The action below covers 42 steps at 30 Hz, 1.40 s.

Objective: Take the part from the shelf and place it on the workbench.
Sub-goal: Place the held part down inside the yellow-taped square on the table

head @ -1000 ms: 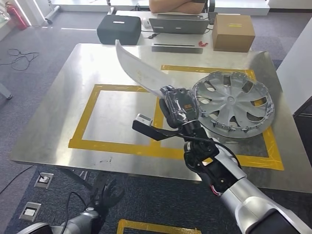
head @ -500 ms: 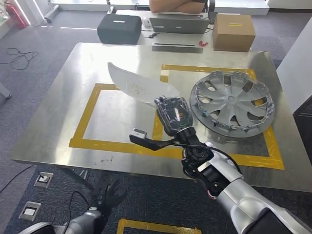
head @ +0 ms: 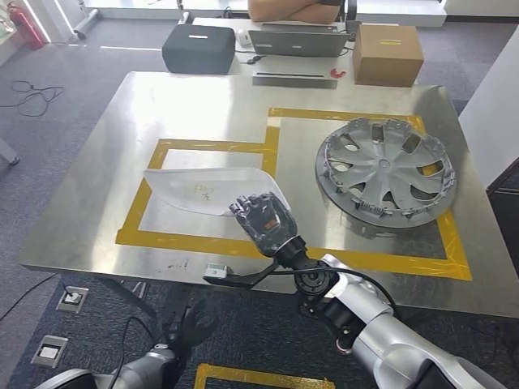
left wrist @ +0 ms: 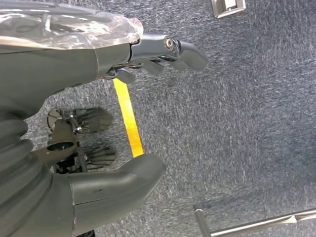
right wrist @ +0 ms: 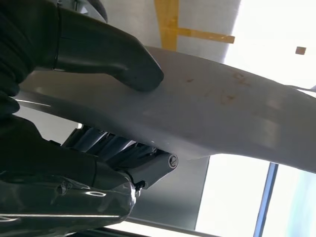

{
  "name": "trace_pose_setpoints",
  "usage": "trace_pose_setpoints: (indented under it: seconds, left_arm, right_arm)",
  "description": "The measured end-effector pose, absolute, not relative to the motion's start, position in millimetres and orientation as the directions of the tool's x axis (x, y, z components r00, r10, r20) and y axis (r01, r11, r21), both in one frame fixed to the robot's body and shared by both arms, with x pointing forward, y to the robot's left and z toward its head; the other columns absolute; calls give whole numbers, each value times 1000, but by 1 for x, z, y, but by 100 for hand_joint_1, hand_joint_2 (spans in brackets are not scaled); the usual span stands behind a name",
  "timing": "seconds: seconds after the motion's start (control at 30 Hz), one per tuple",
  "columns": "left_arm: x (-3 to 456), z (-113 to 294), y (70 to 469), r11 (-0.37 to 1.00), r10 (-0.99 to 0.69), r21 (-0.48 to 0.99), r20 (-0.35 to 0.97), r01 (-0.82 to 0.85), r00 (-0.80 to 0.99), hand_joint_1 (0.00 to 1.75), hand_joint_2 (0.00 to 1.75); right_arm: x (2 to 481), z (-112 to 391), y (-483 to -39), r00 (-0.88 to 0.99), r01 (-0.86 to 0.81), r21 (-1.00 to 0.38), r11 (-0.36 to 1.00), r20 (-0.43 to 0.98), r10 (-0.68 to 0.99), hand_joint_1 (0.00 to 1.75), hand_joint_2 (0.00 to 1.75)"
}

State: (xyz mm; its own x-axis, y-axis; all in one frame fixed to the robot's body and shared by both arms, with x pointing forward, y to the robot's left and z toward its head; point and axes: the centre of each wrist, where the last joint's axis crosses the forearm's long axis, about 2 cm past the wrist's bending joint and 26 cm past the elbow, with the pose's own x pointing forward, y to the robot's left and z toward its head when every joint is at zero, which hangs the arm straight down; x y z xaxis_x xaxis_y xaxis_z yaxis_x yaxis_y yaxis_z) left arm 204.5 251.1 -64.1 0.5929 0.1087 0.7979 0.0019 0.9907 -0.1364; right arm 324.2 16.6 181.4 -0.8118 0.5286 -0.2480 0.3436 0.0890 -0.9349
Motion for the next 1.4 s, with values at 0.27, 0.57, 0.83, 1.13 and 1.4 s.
trace_pose_setpoints:
  seconds: [0.27,0.57,0.83,1.13,1.4]
  left_arm:
    - [206,-63,249,990,110,-140,798,4,592,0,175]
    - [206,-63,248,990,112,-142,799,5,591,0,175]
    - [208,-62,247,990,113,-144,800,5,589,0,175]
    - [209,-62,245,989,115,-146,801,5,588,0,175]
    - [210,-61,242,989,101,-143,803,26,588,0,175]
  right_arm:
    - [322,179,17,-817,349,-934,79,-262,513,175,175]
    - [319,176,18,-827,350,-934,71,-273,491,175,175]
    - [317,173,18,-832,341,-937,73,-264,488,175,175]
    - [318,174,18,-829,313,-947,76,-233,507,175,175]
    - [330,187,17,-793,274,-957,96,-169,585,175,175]
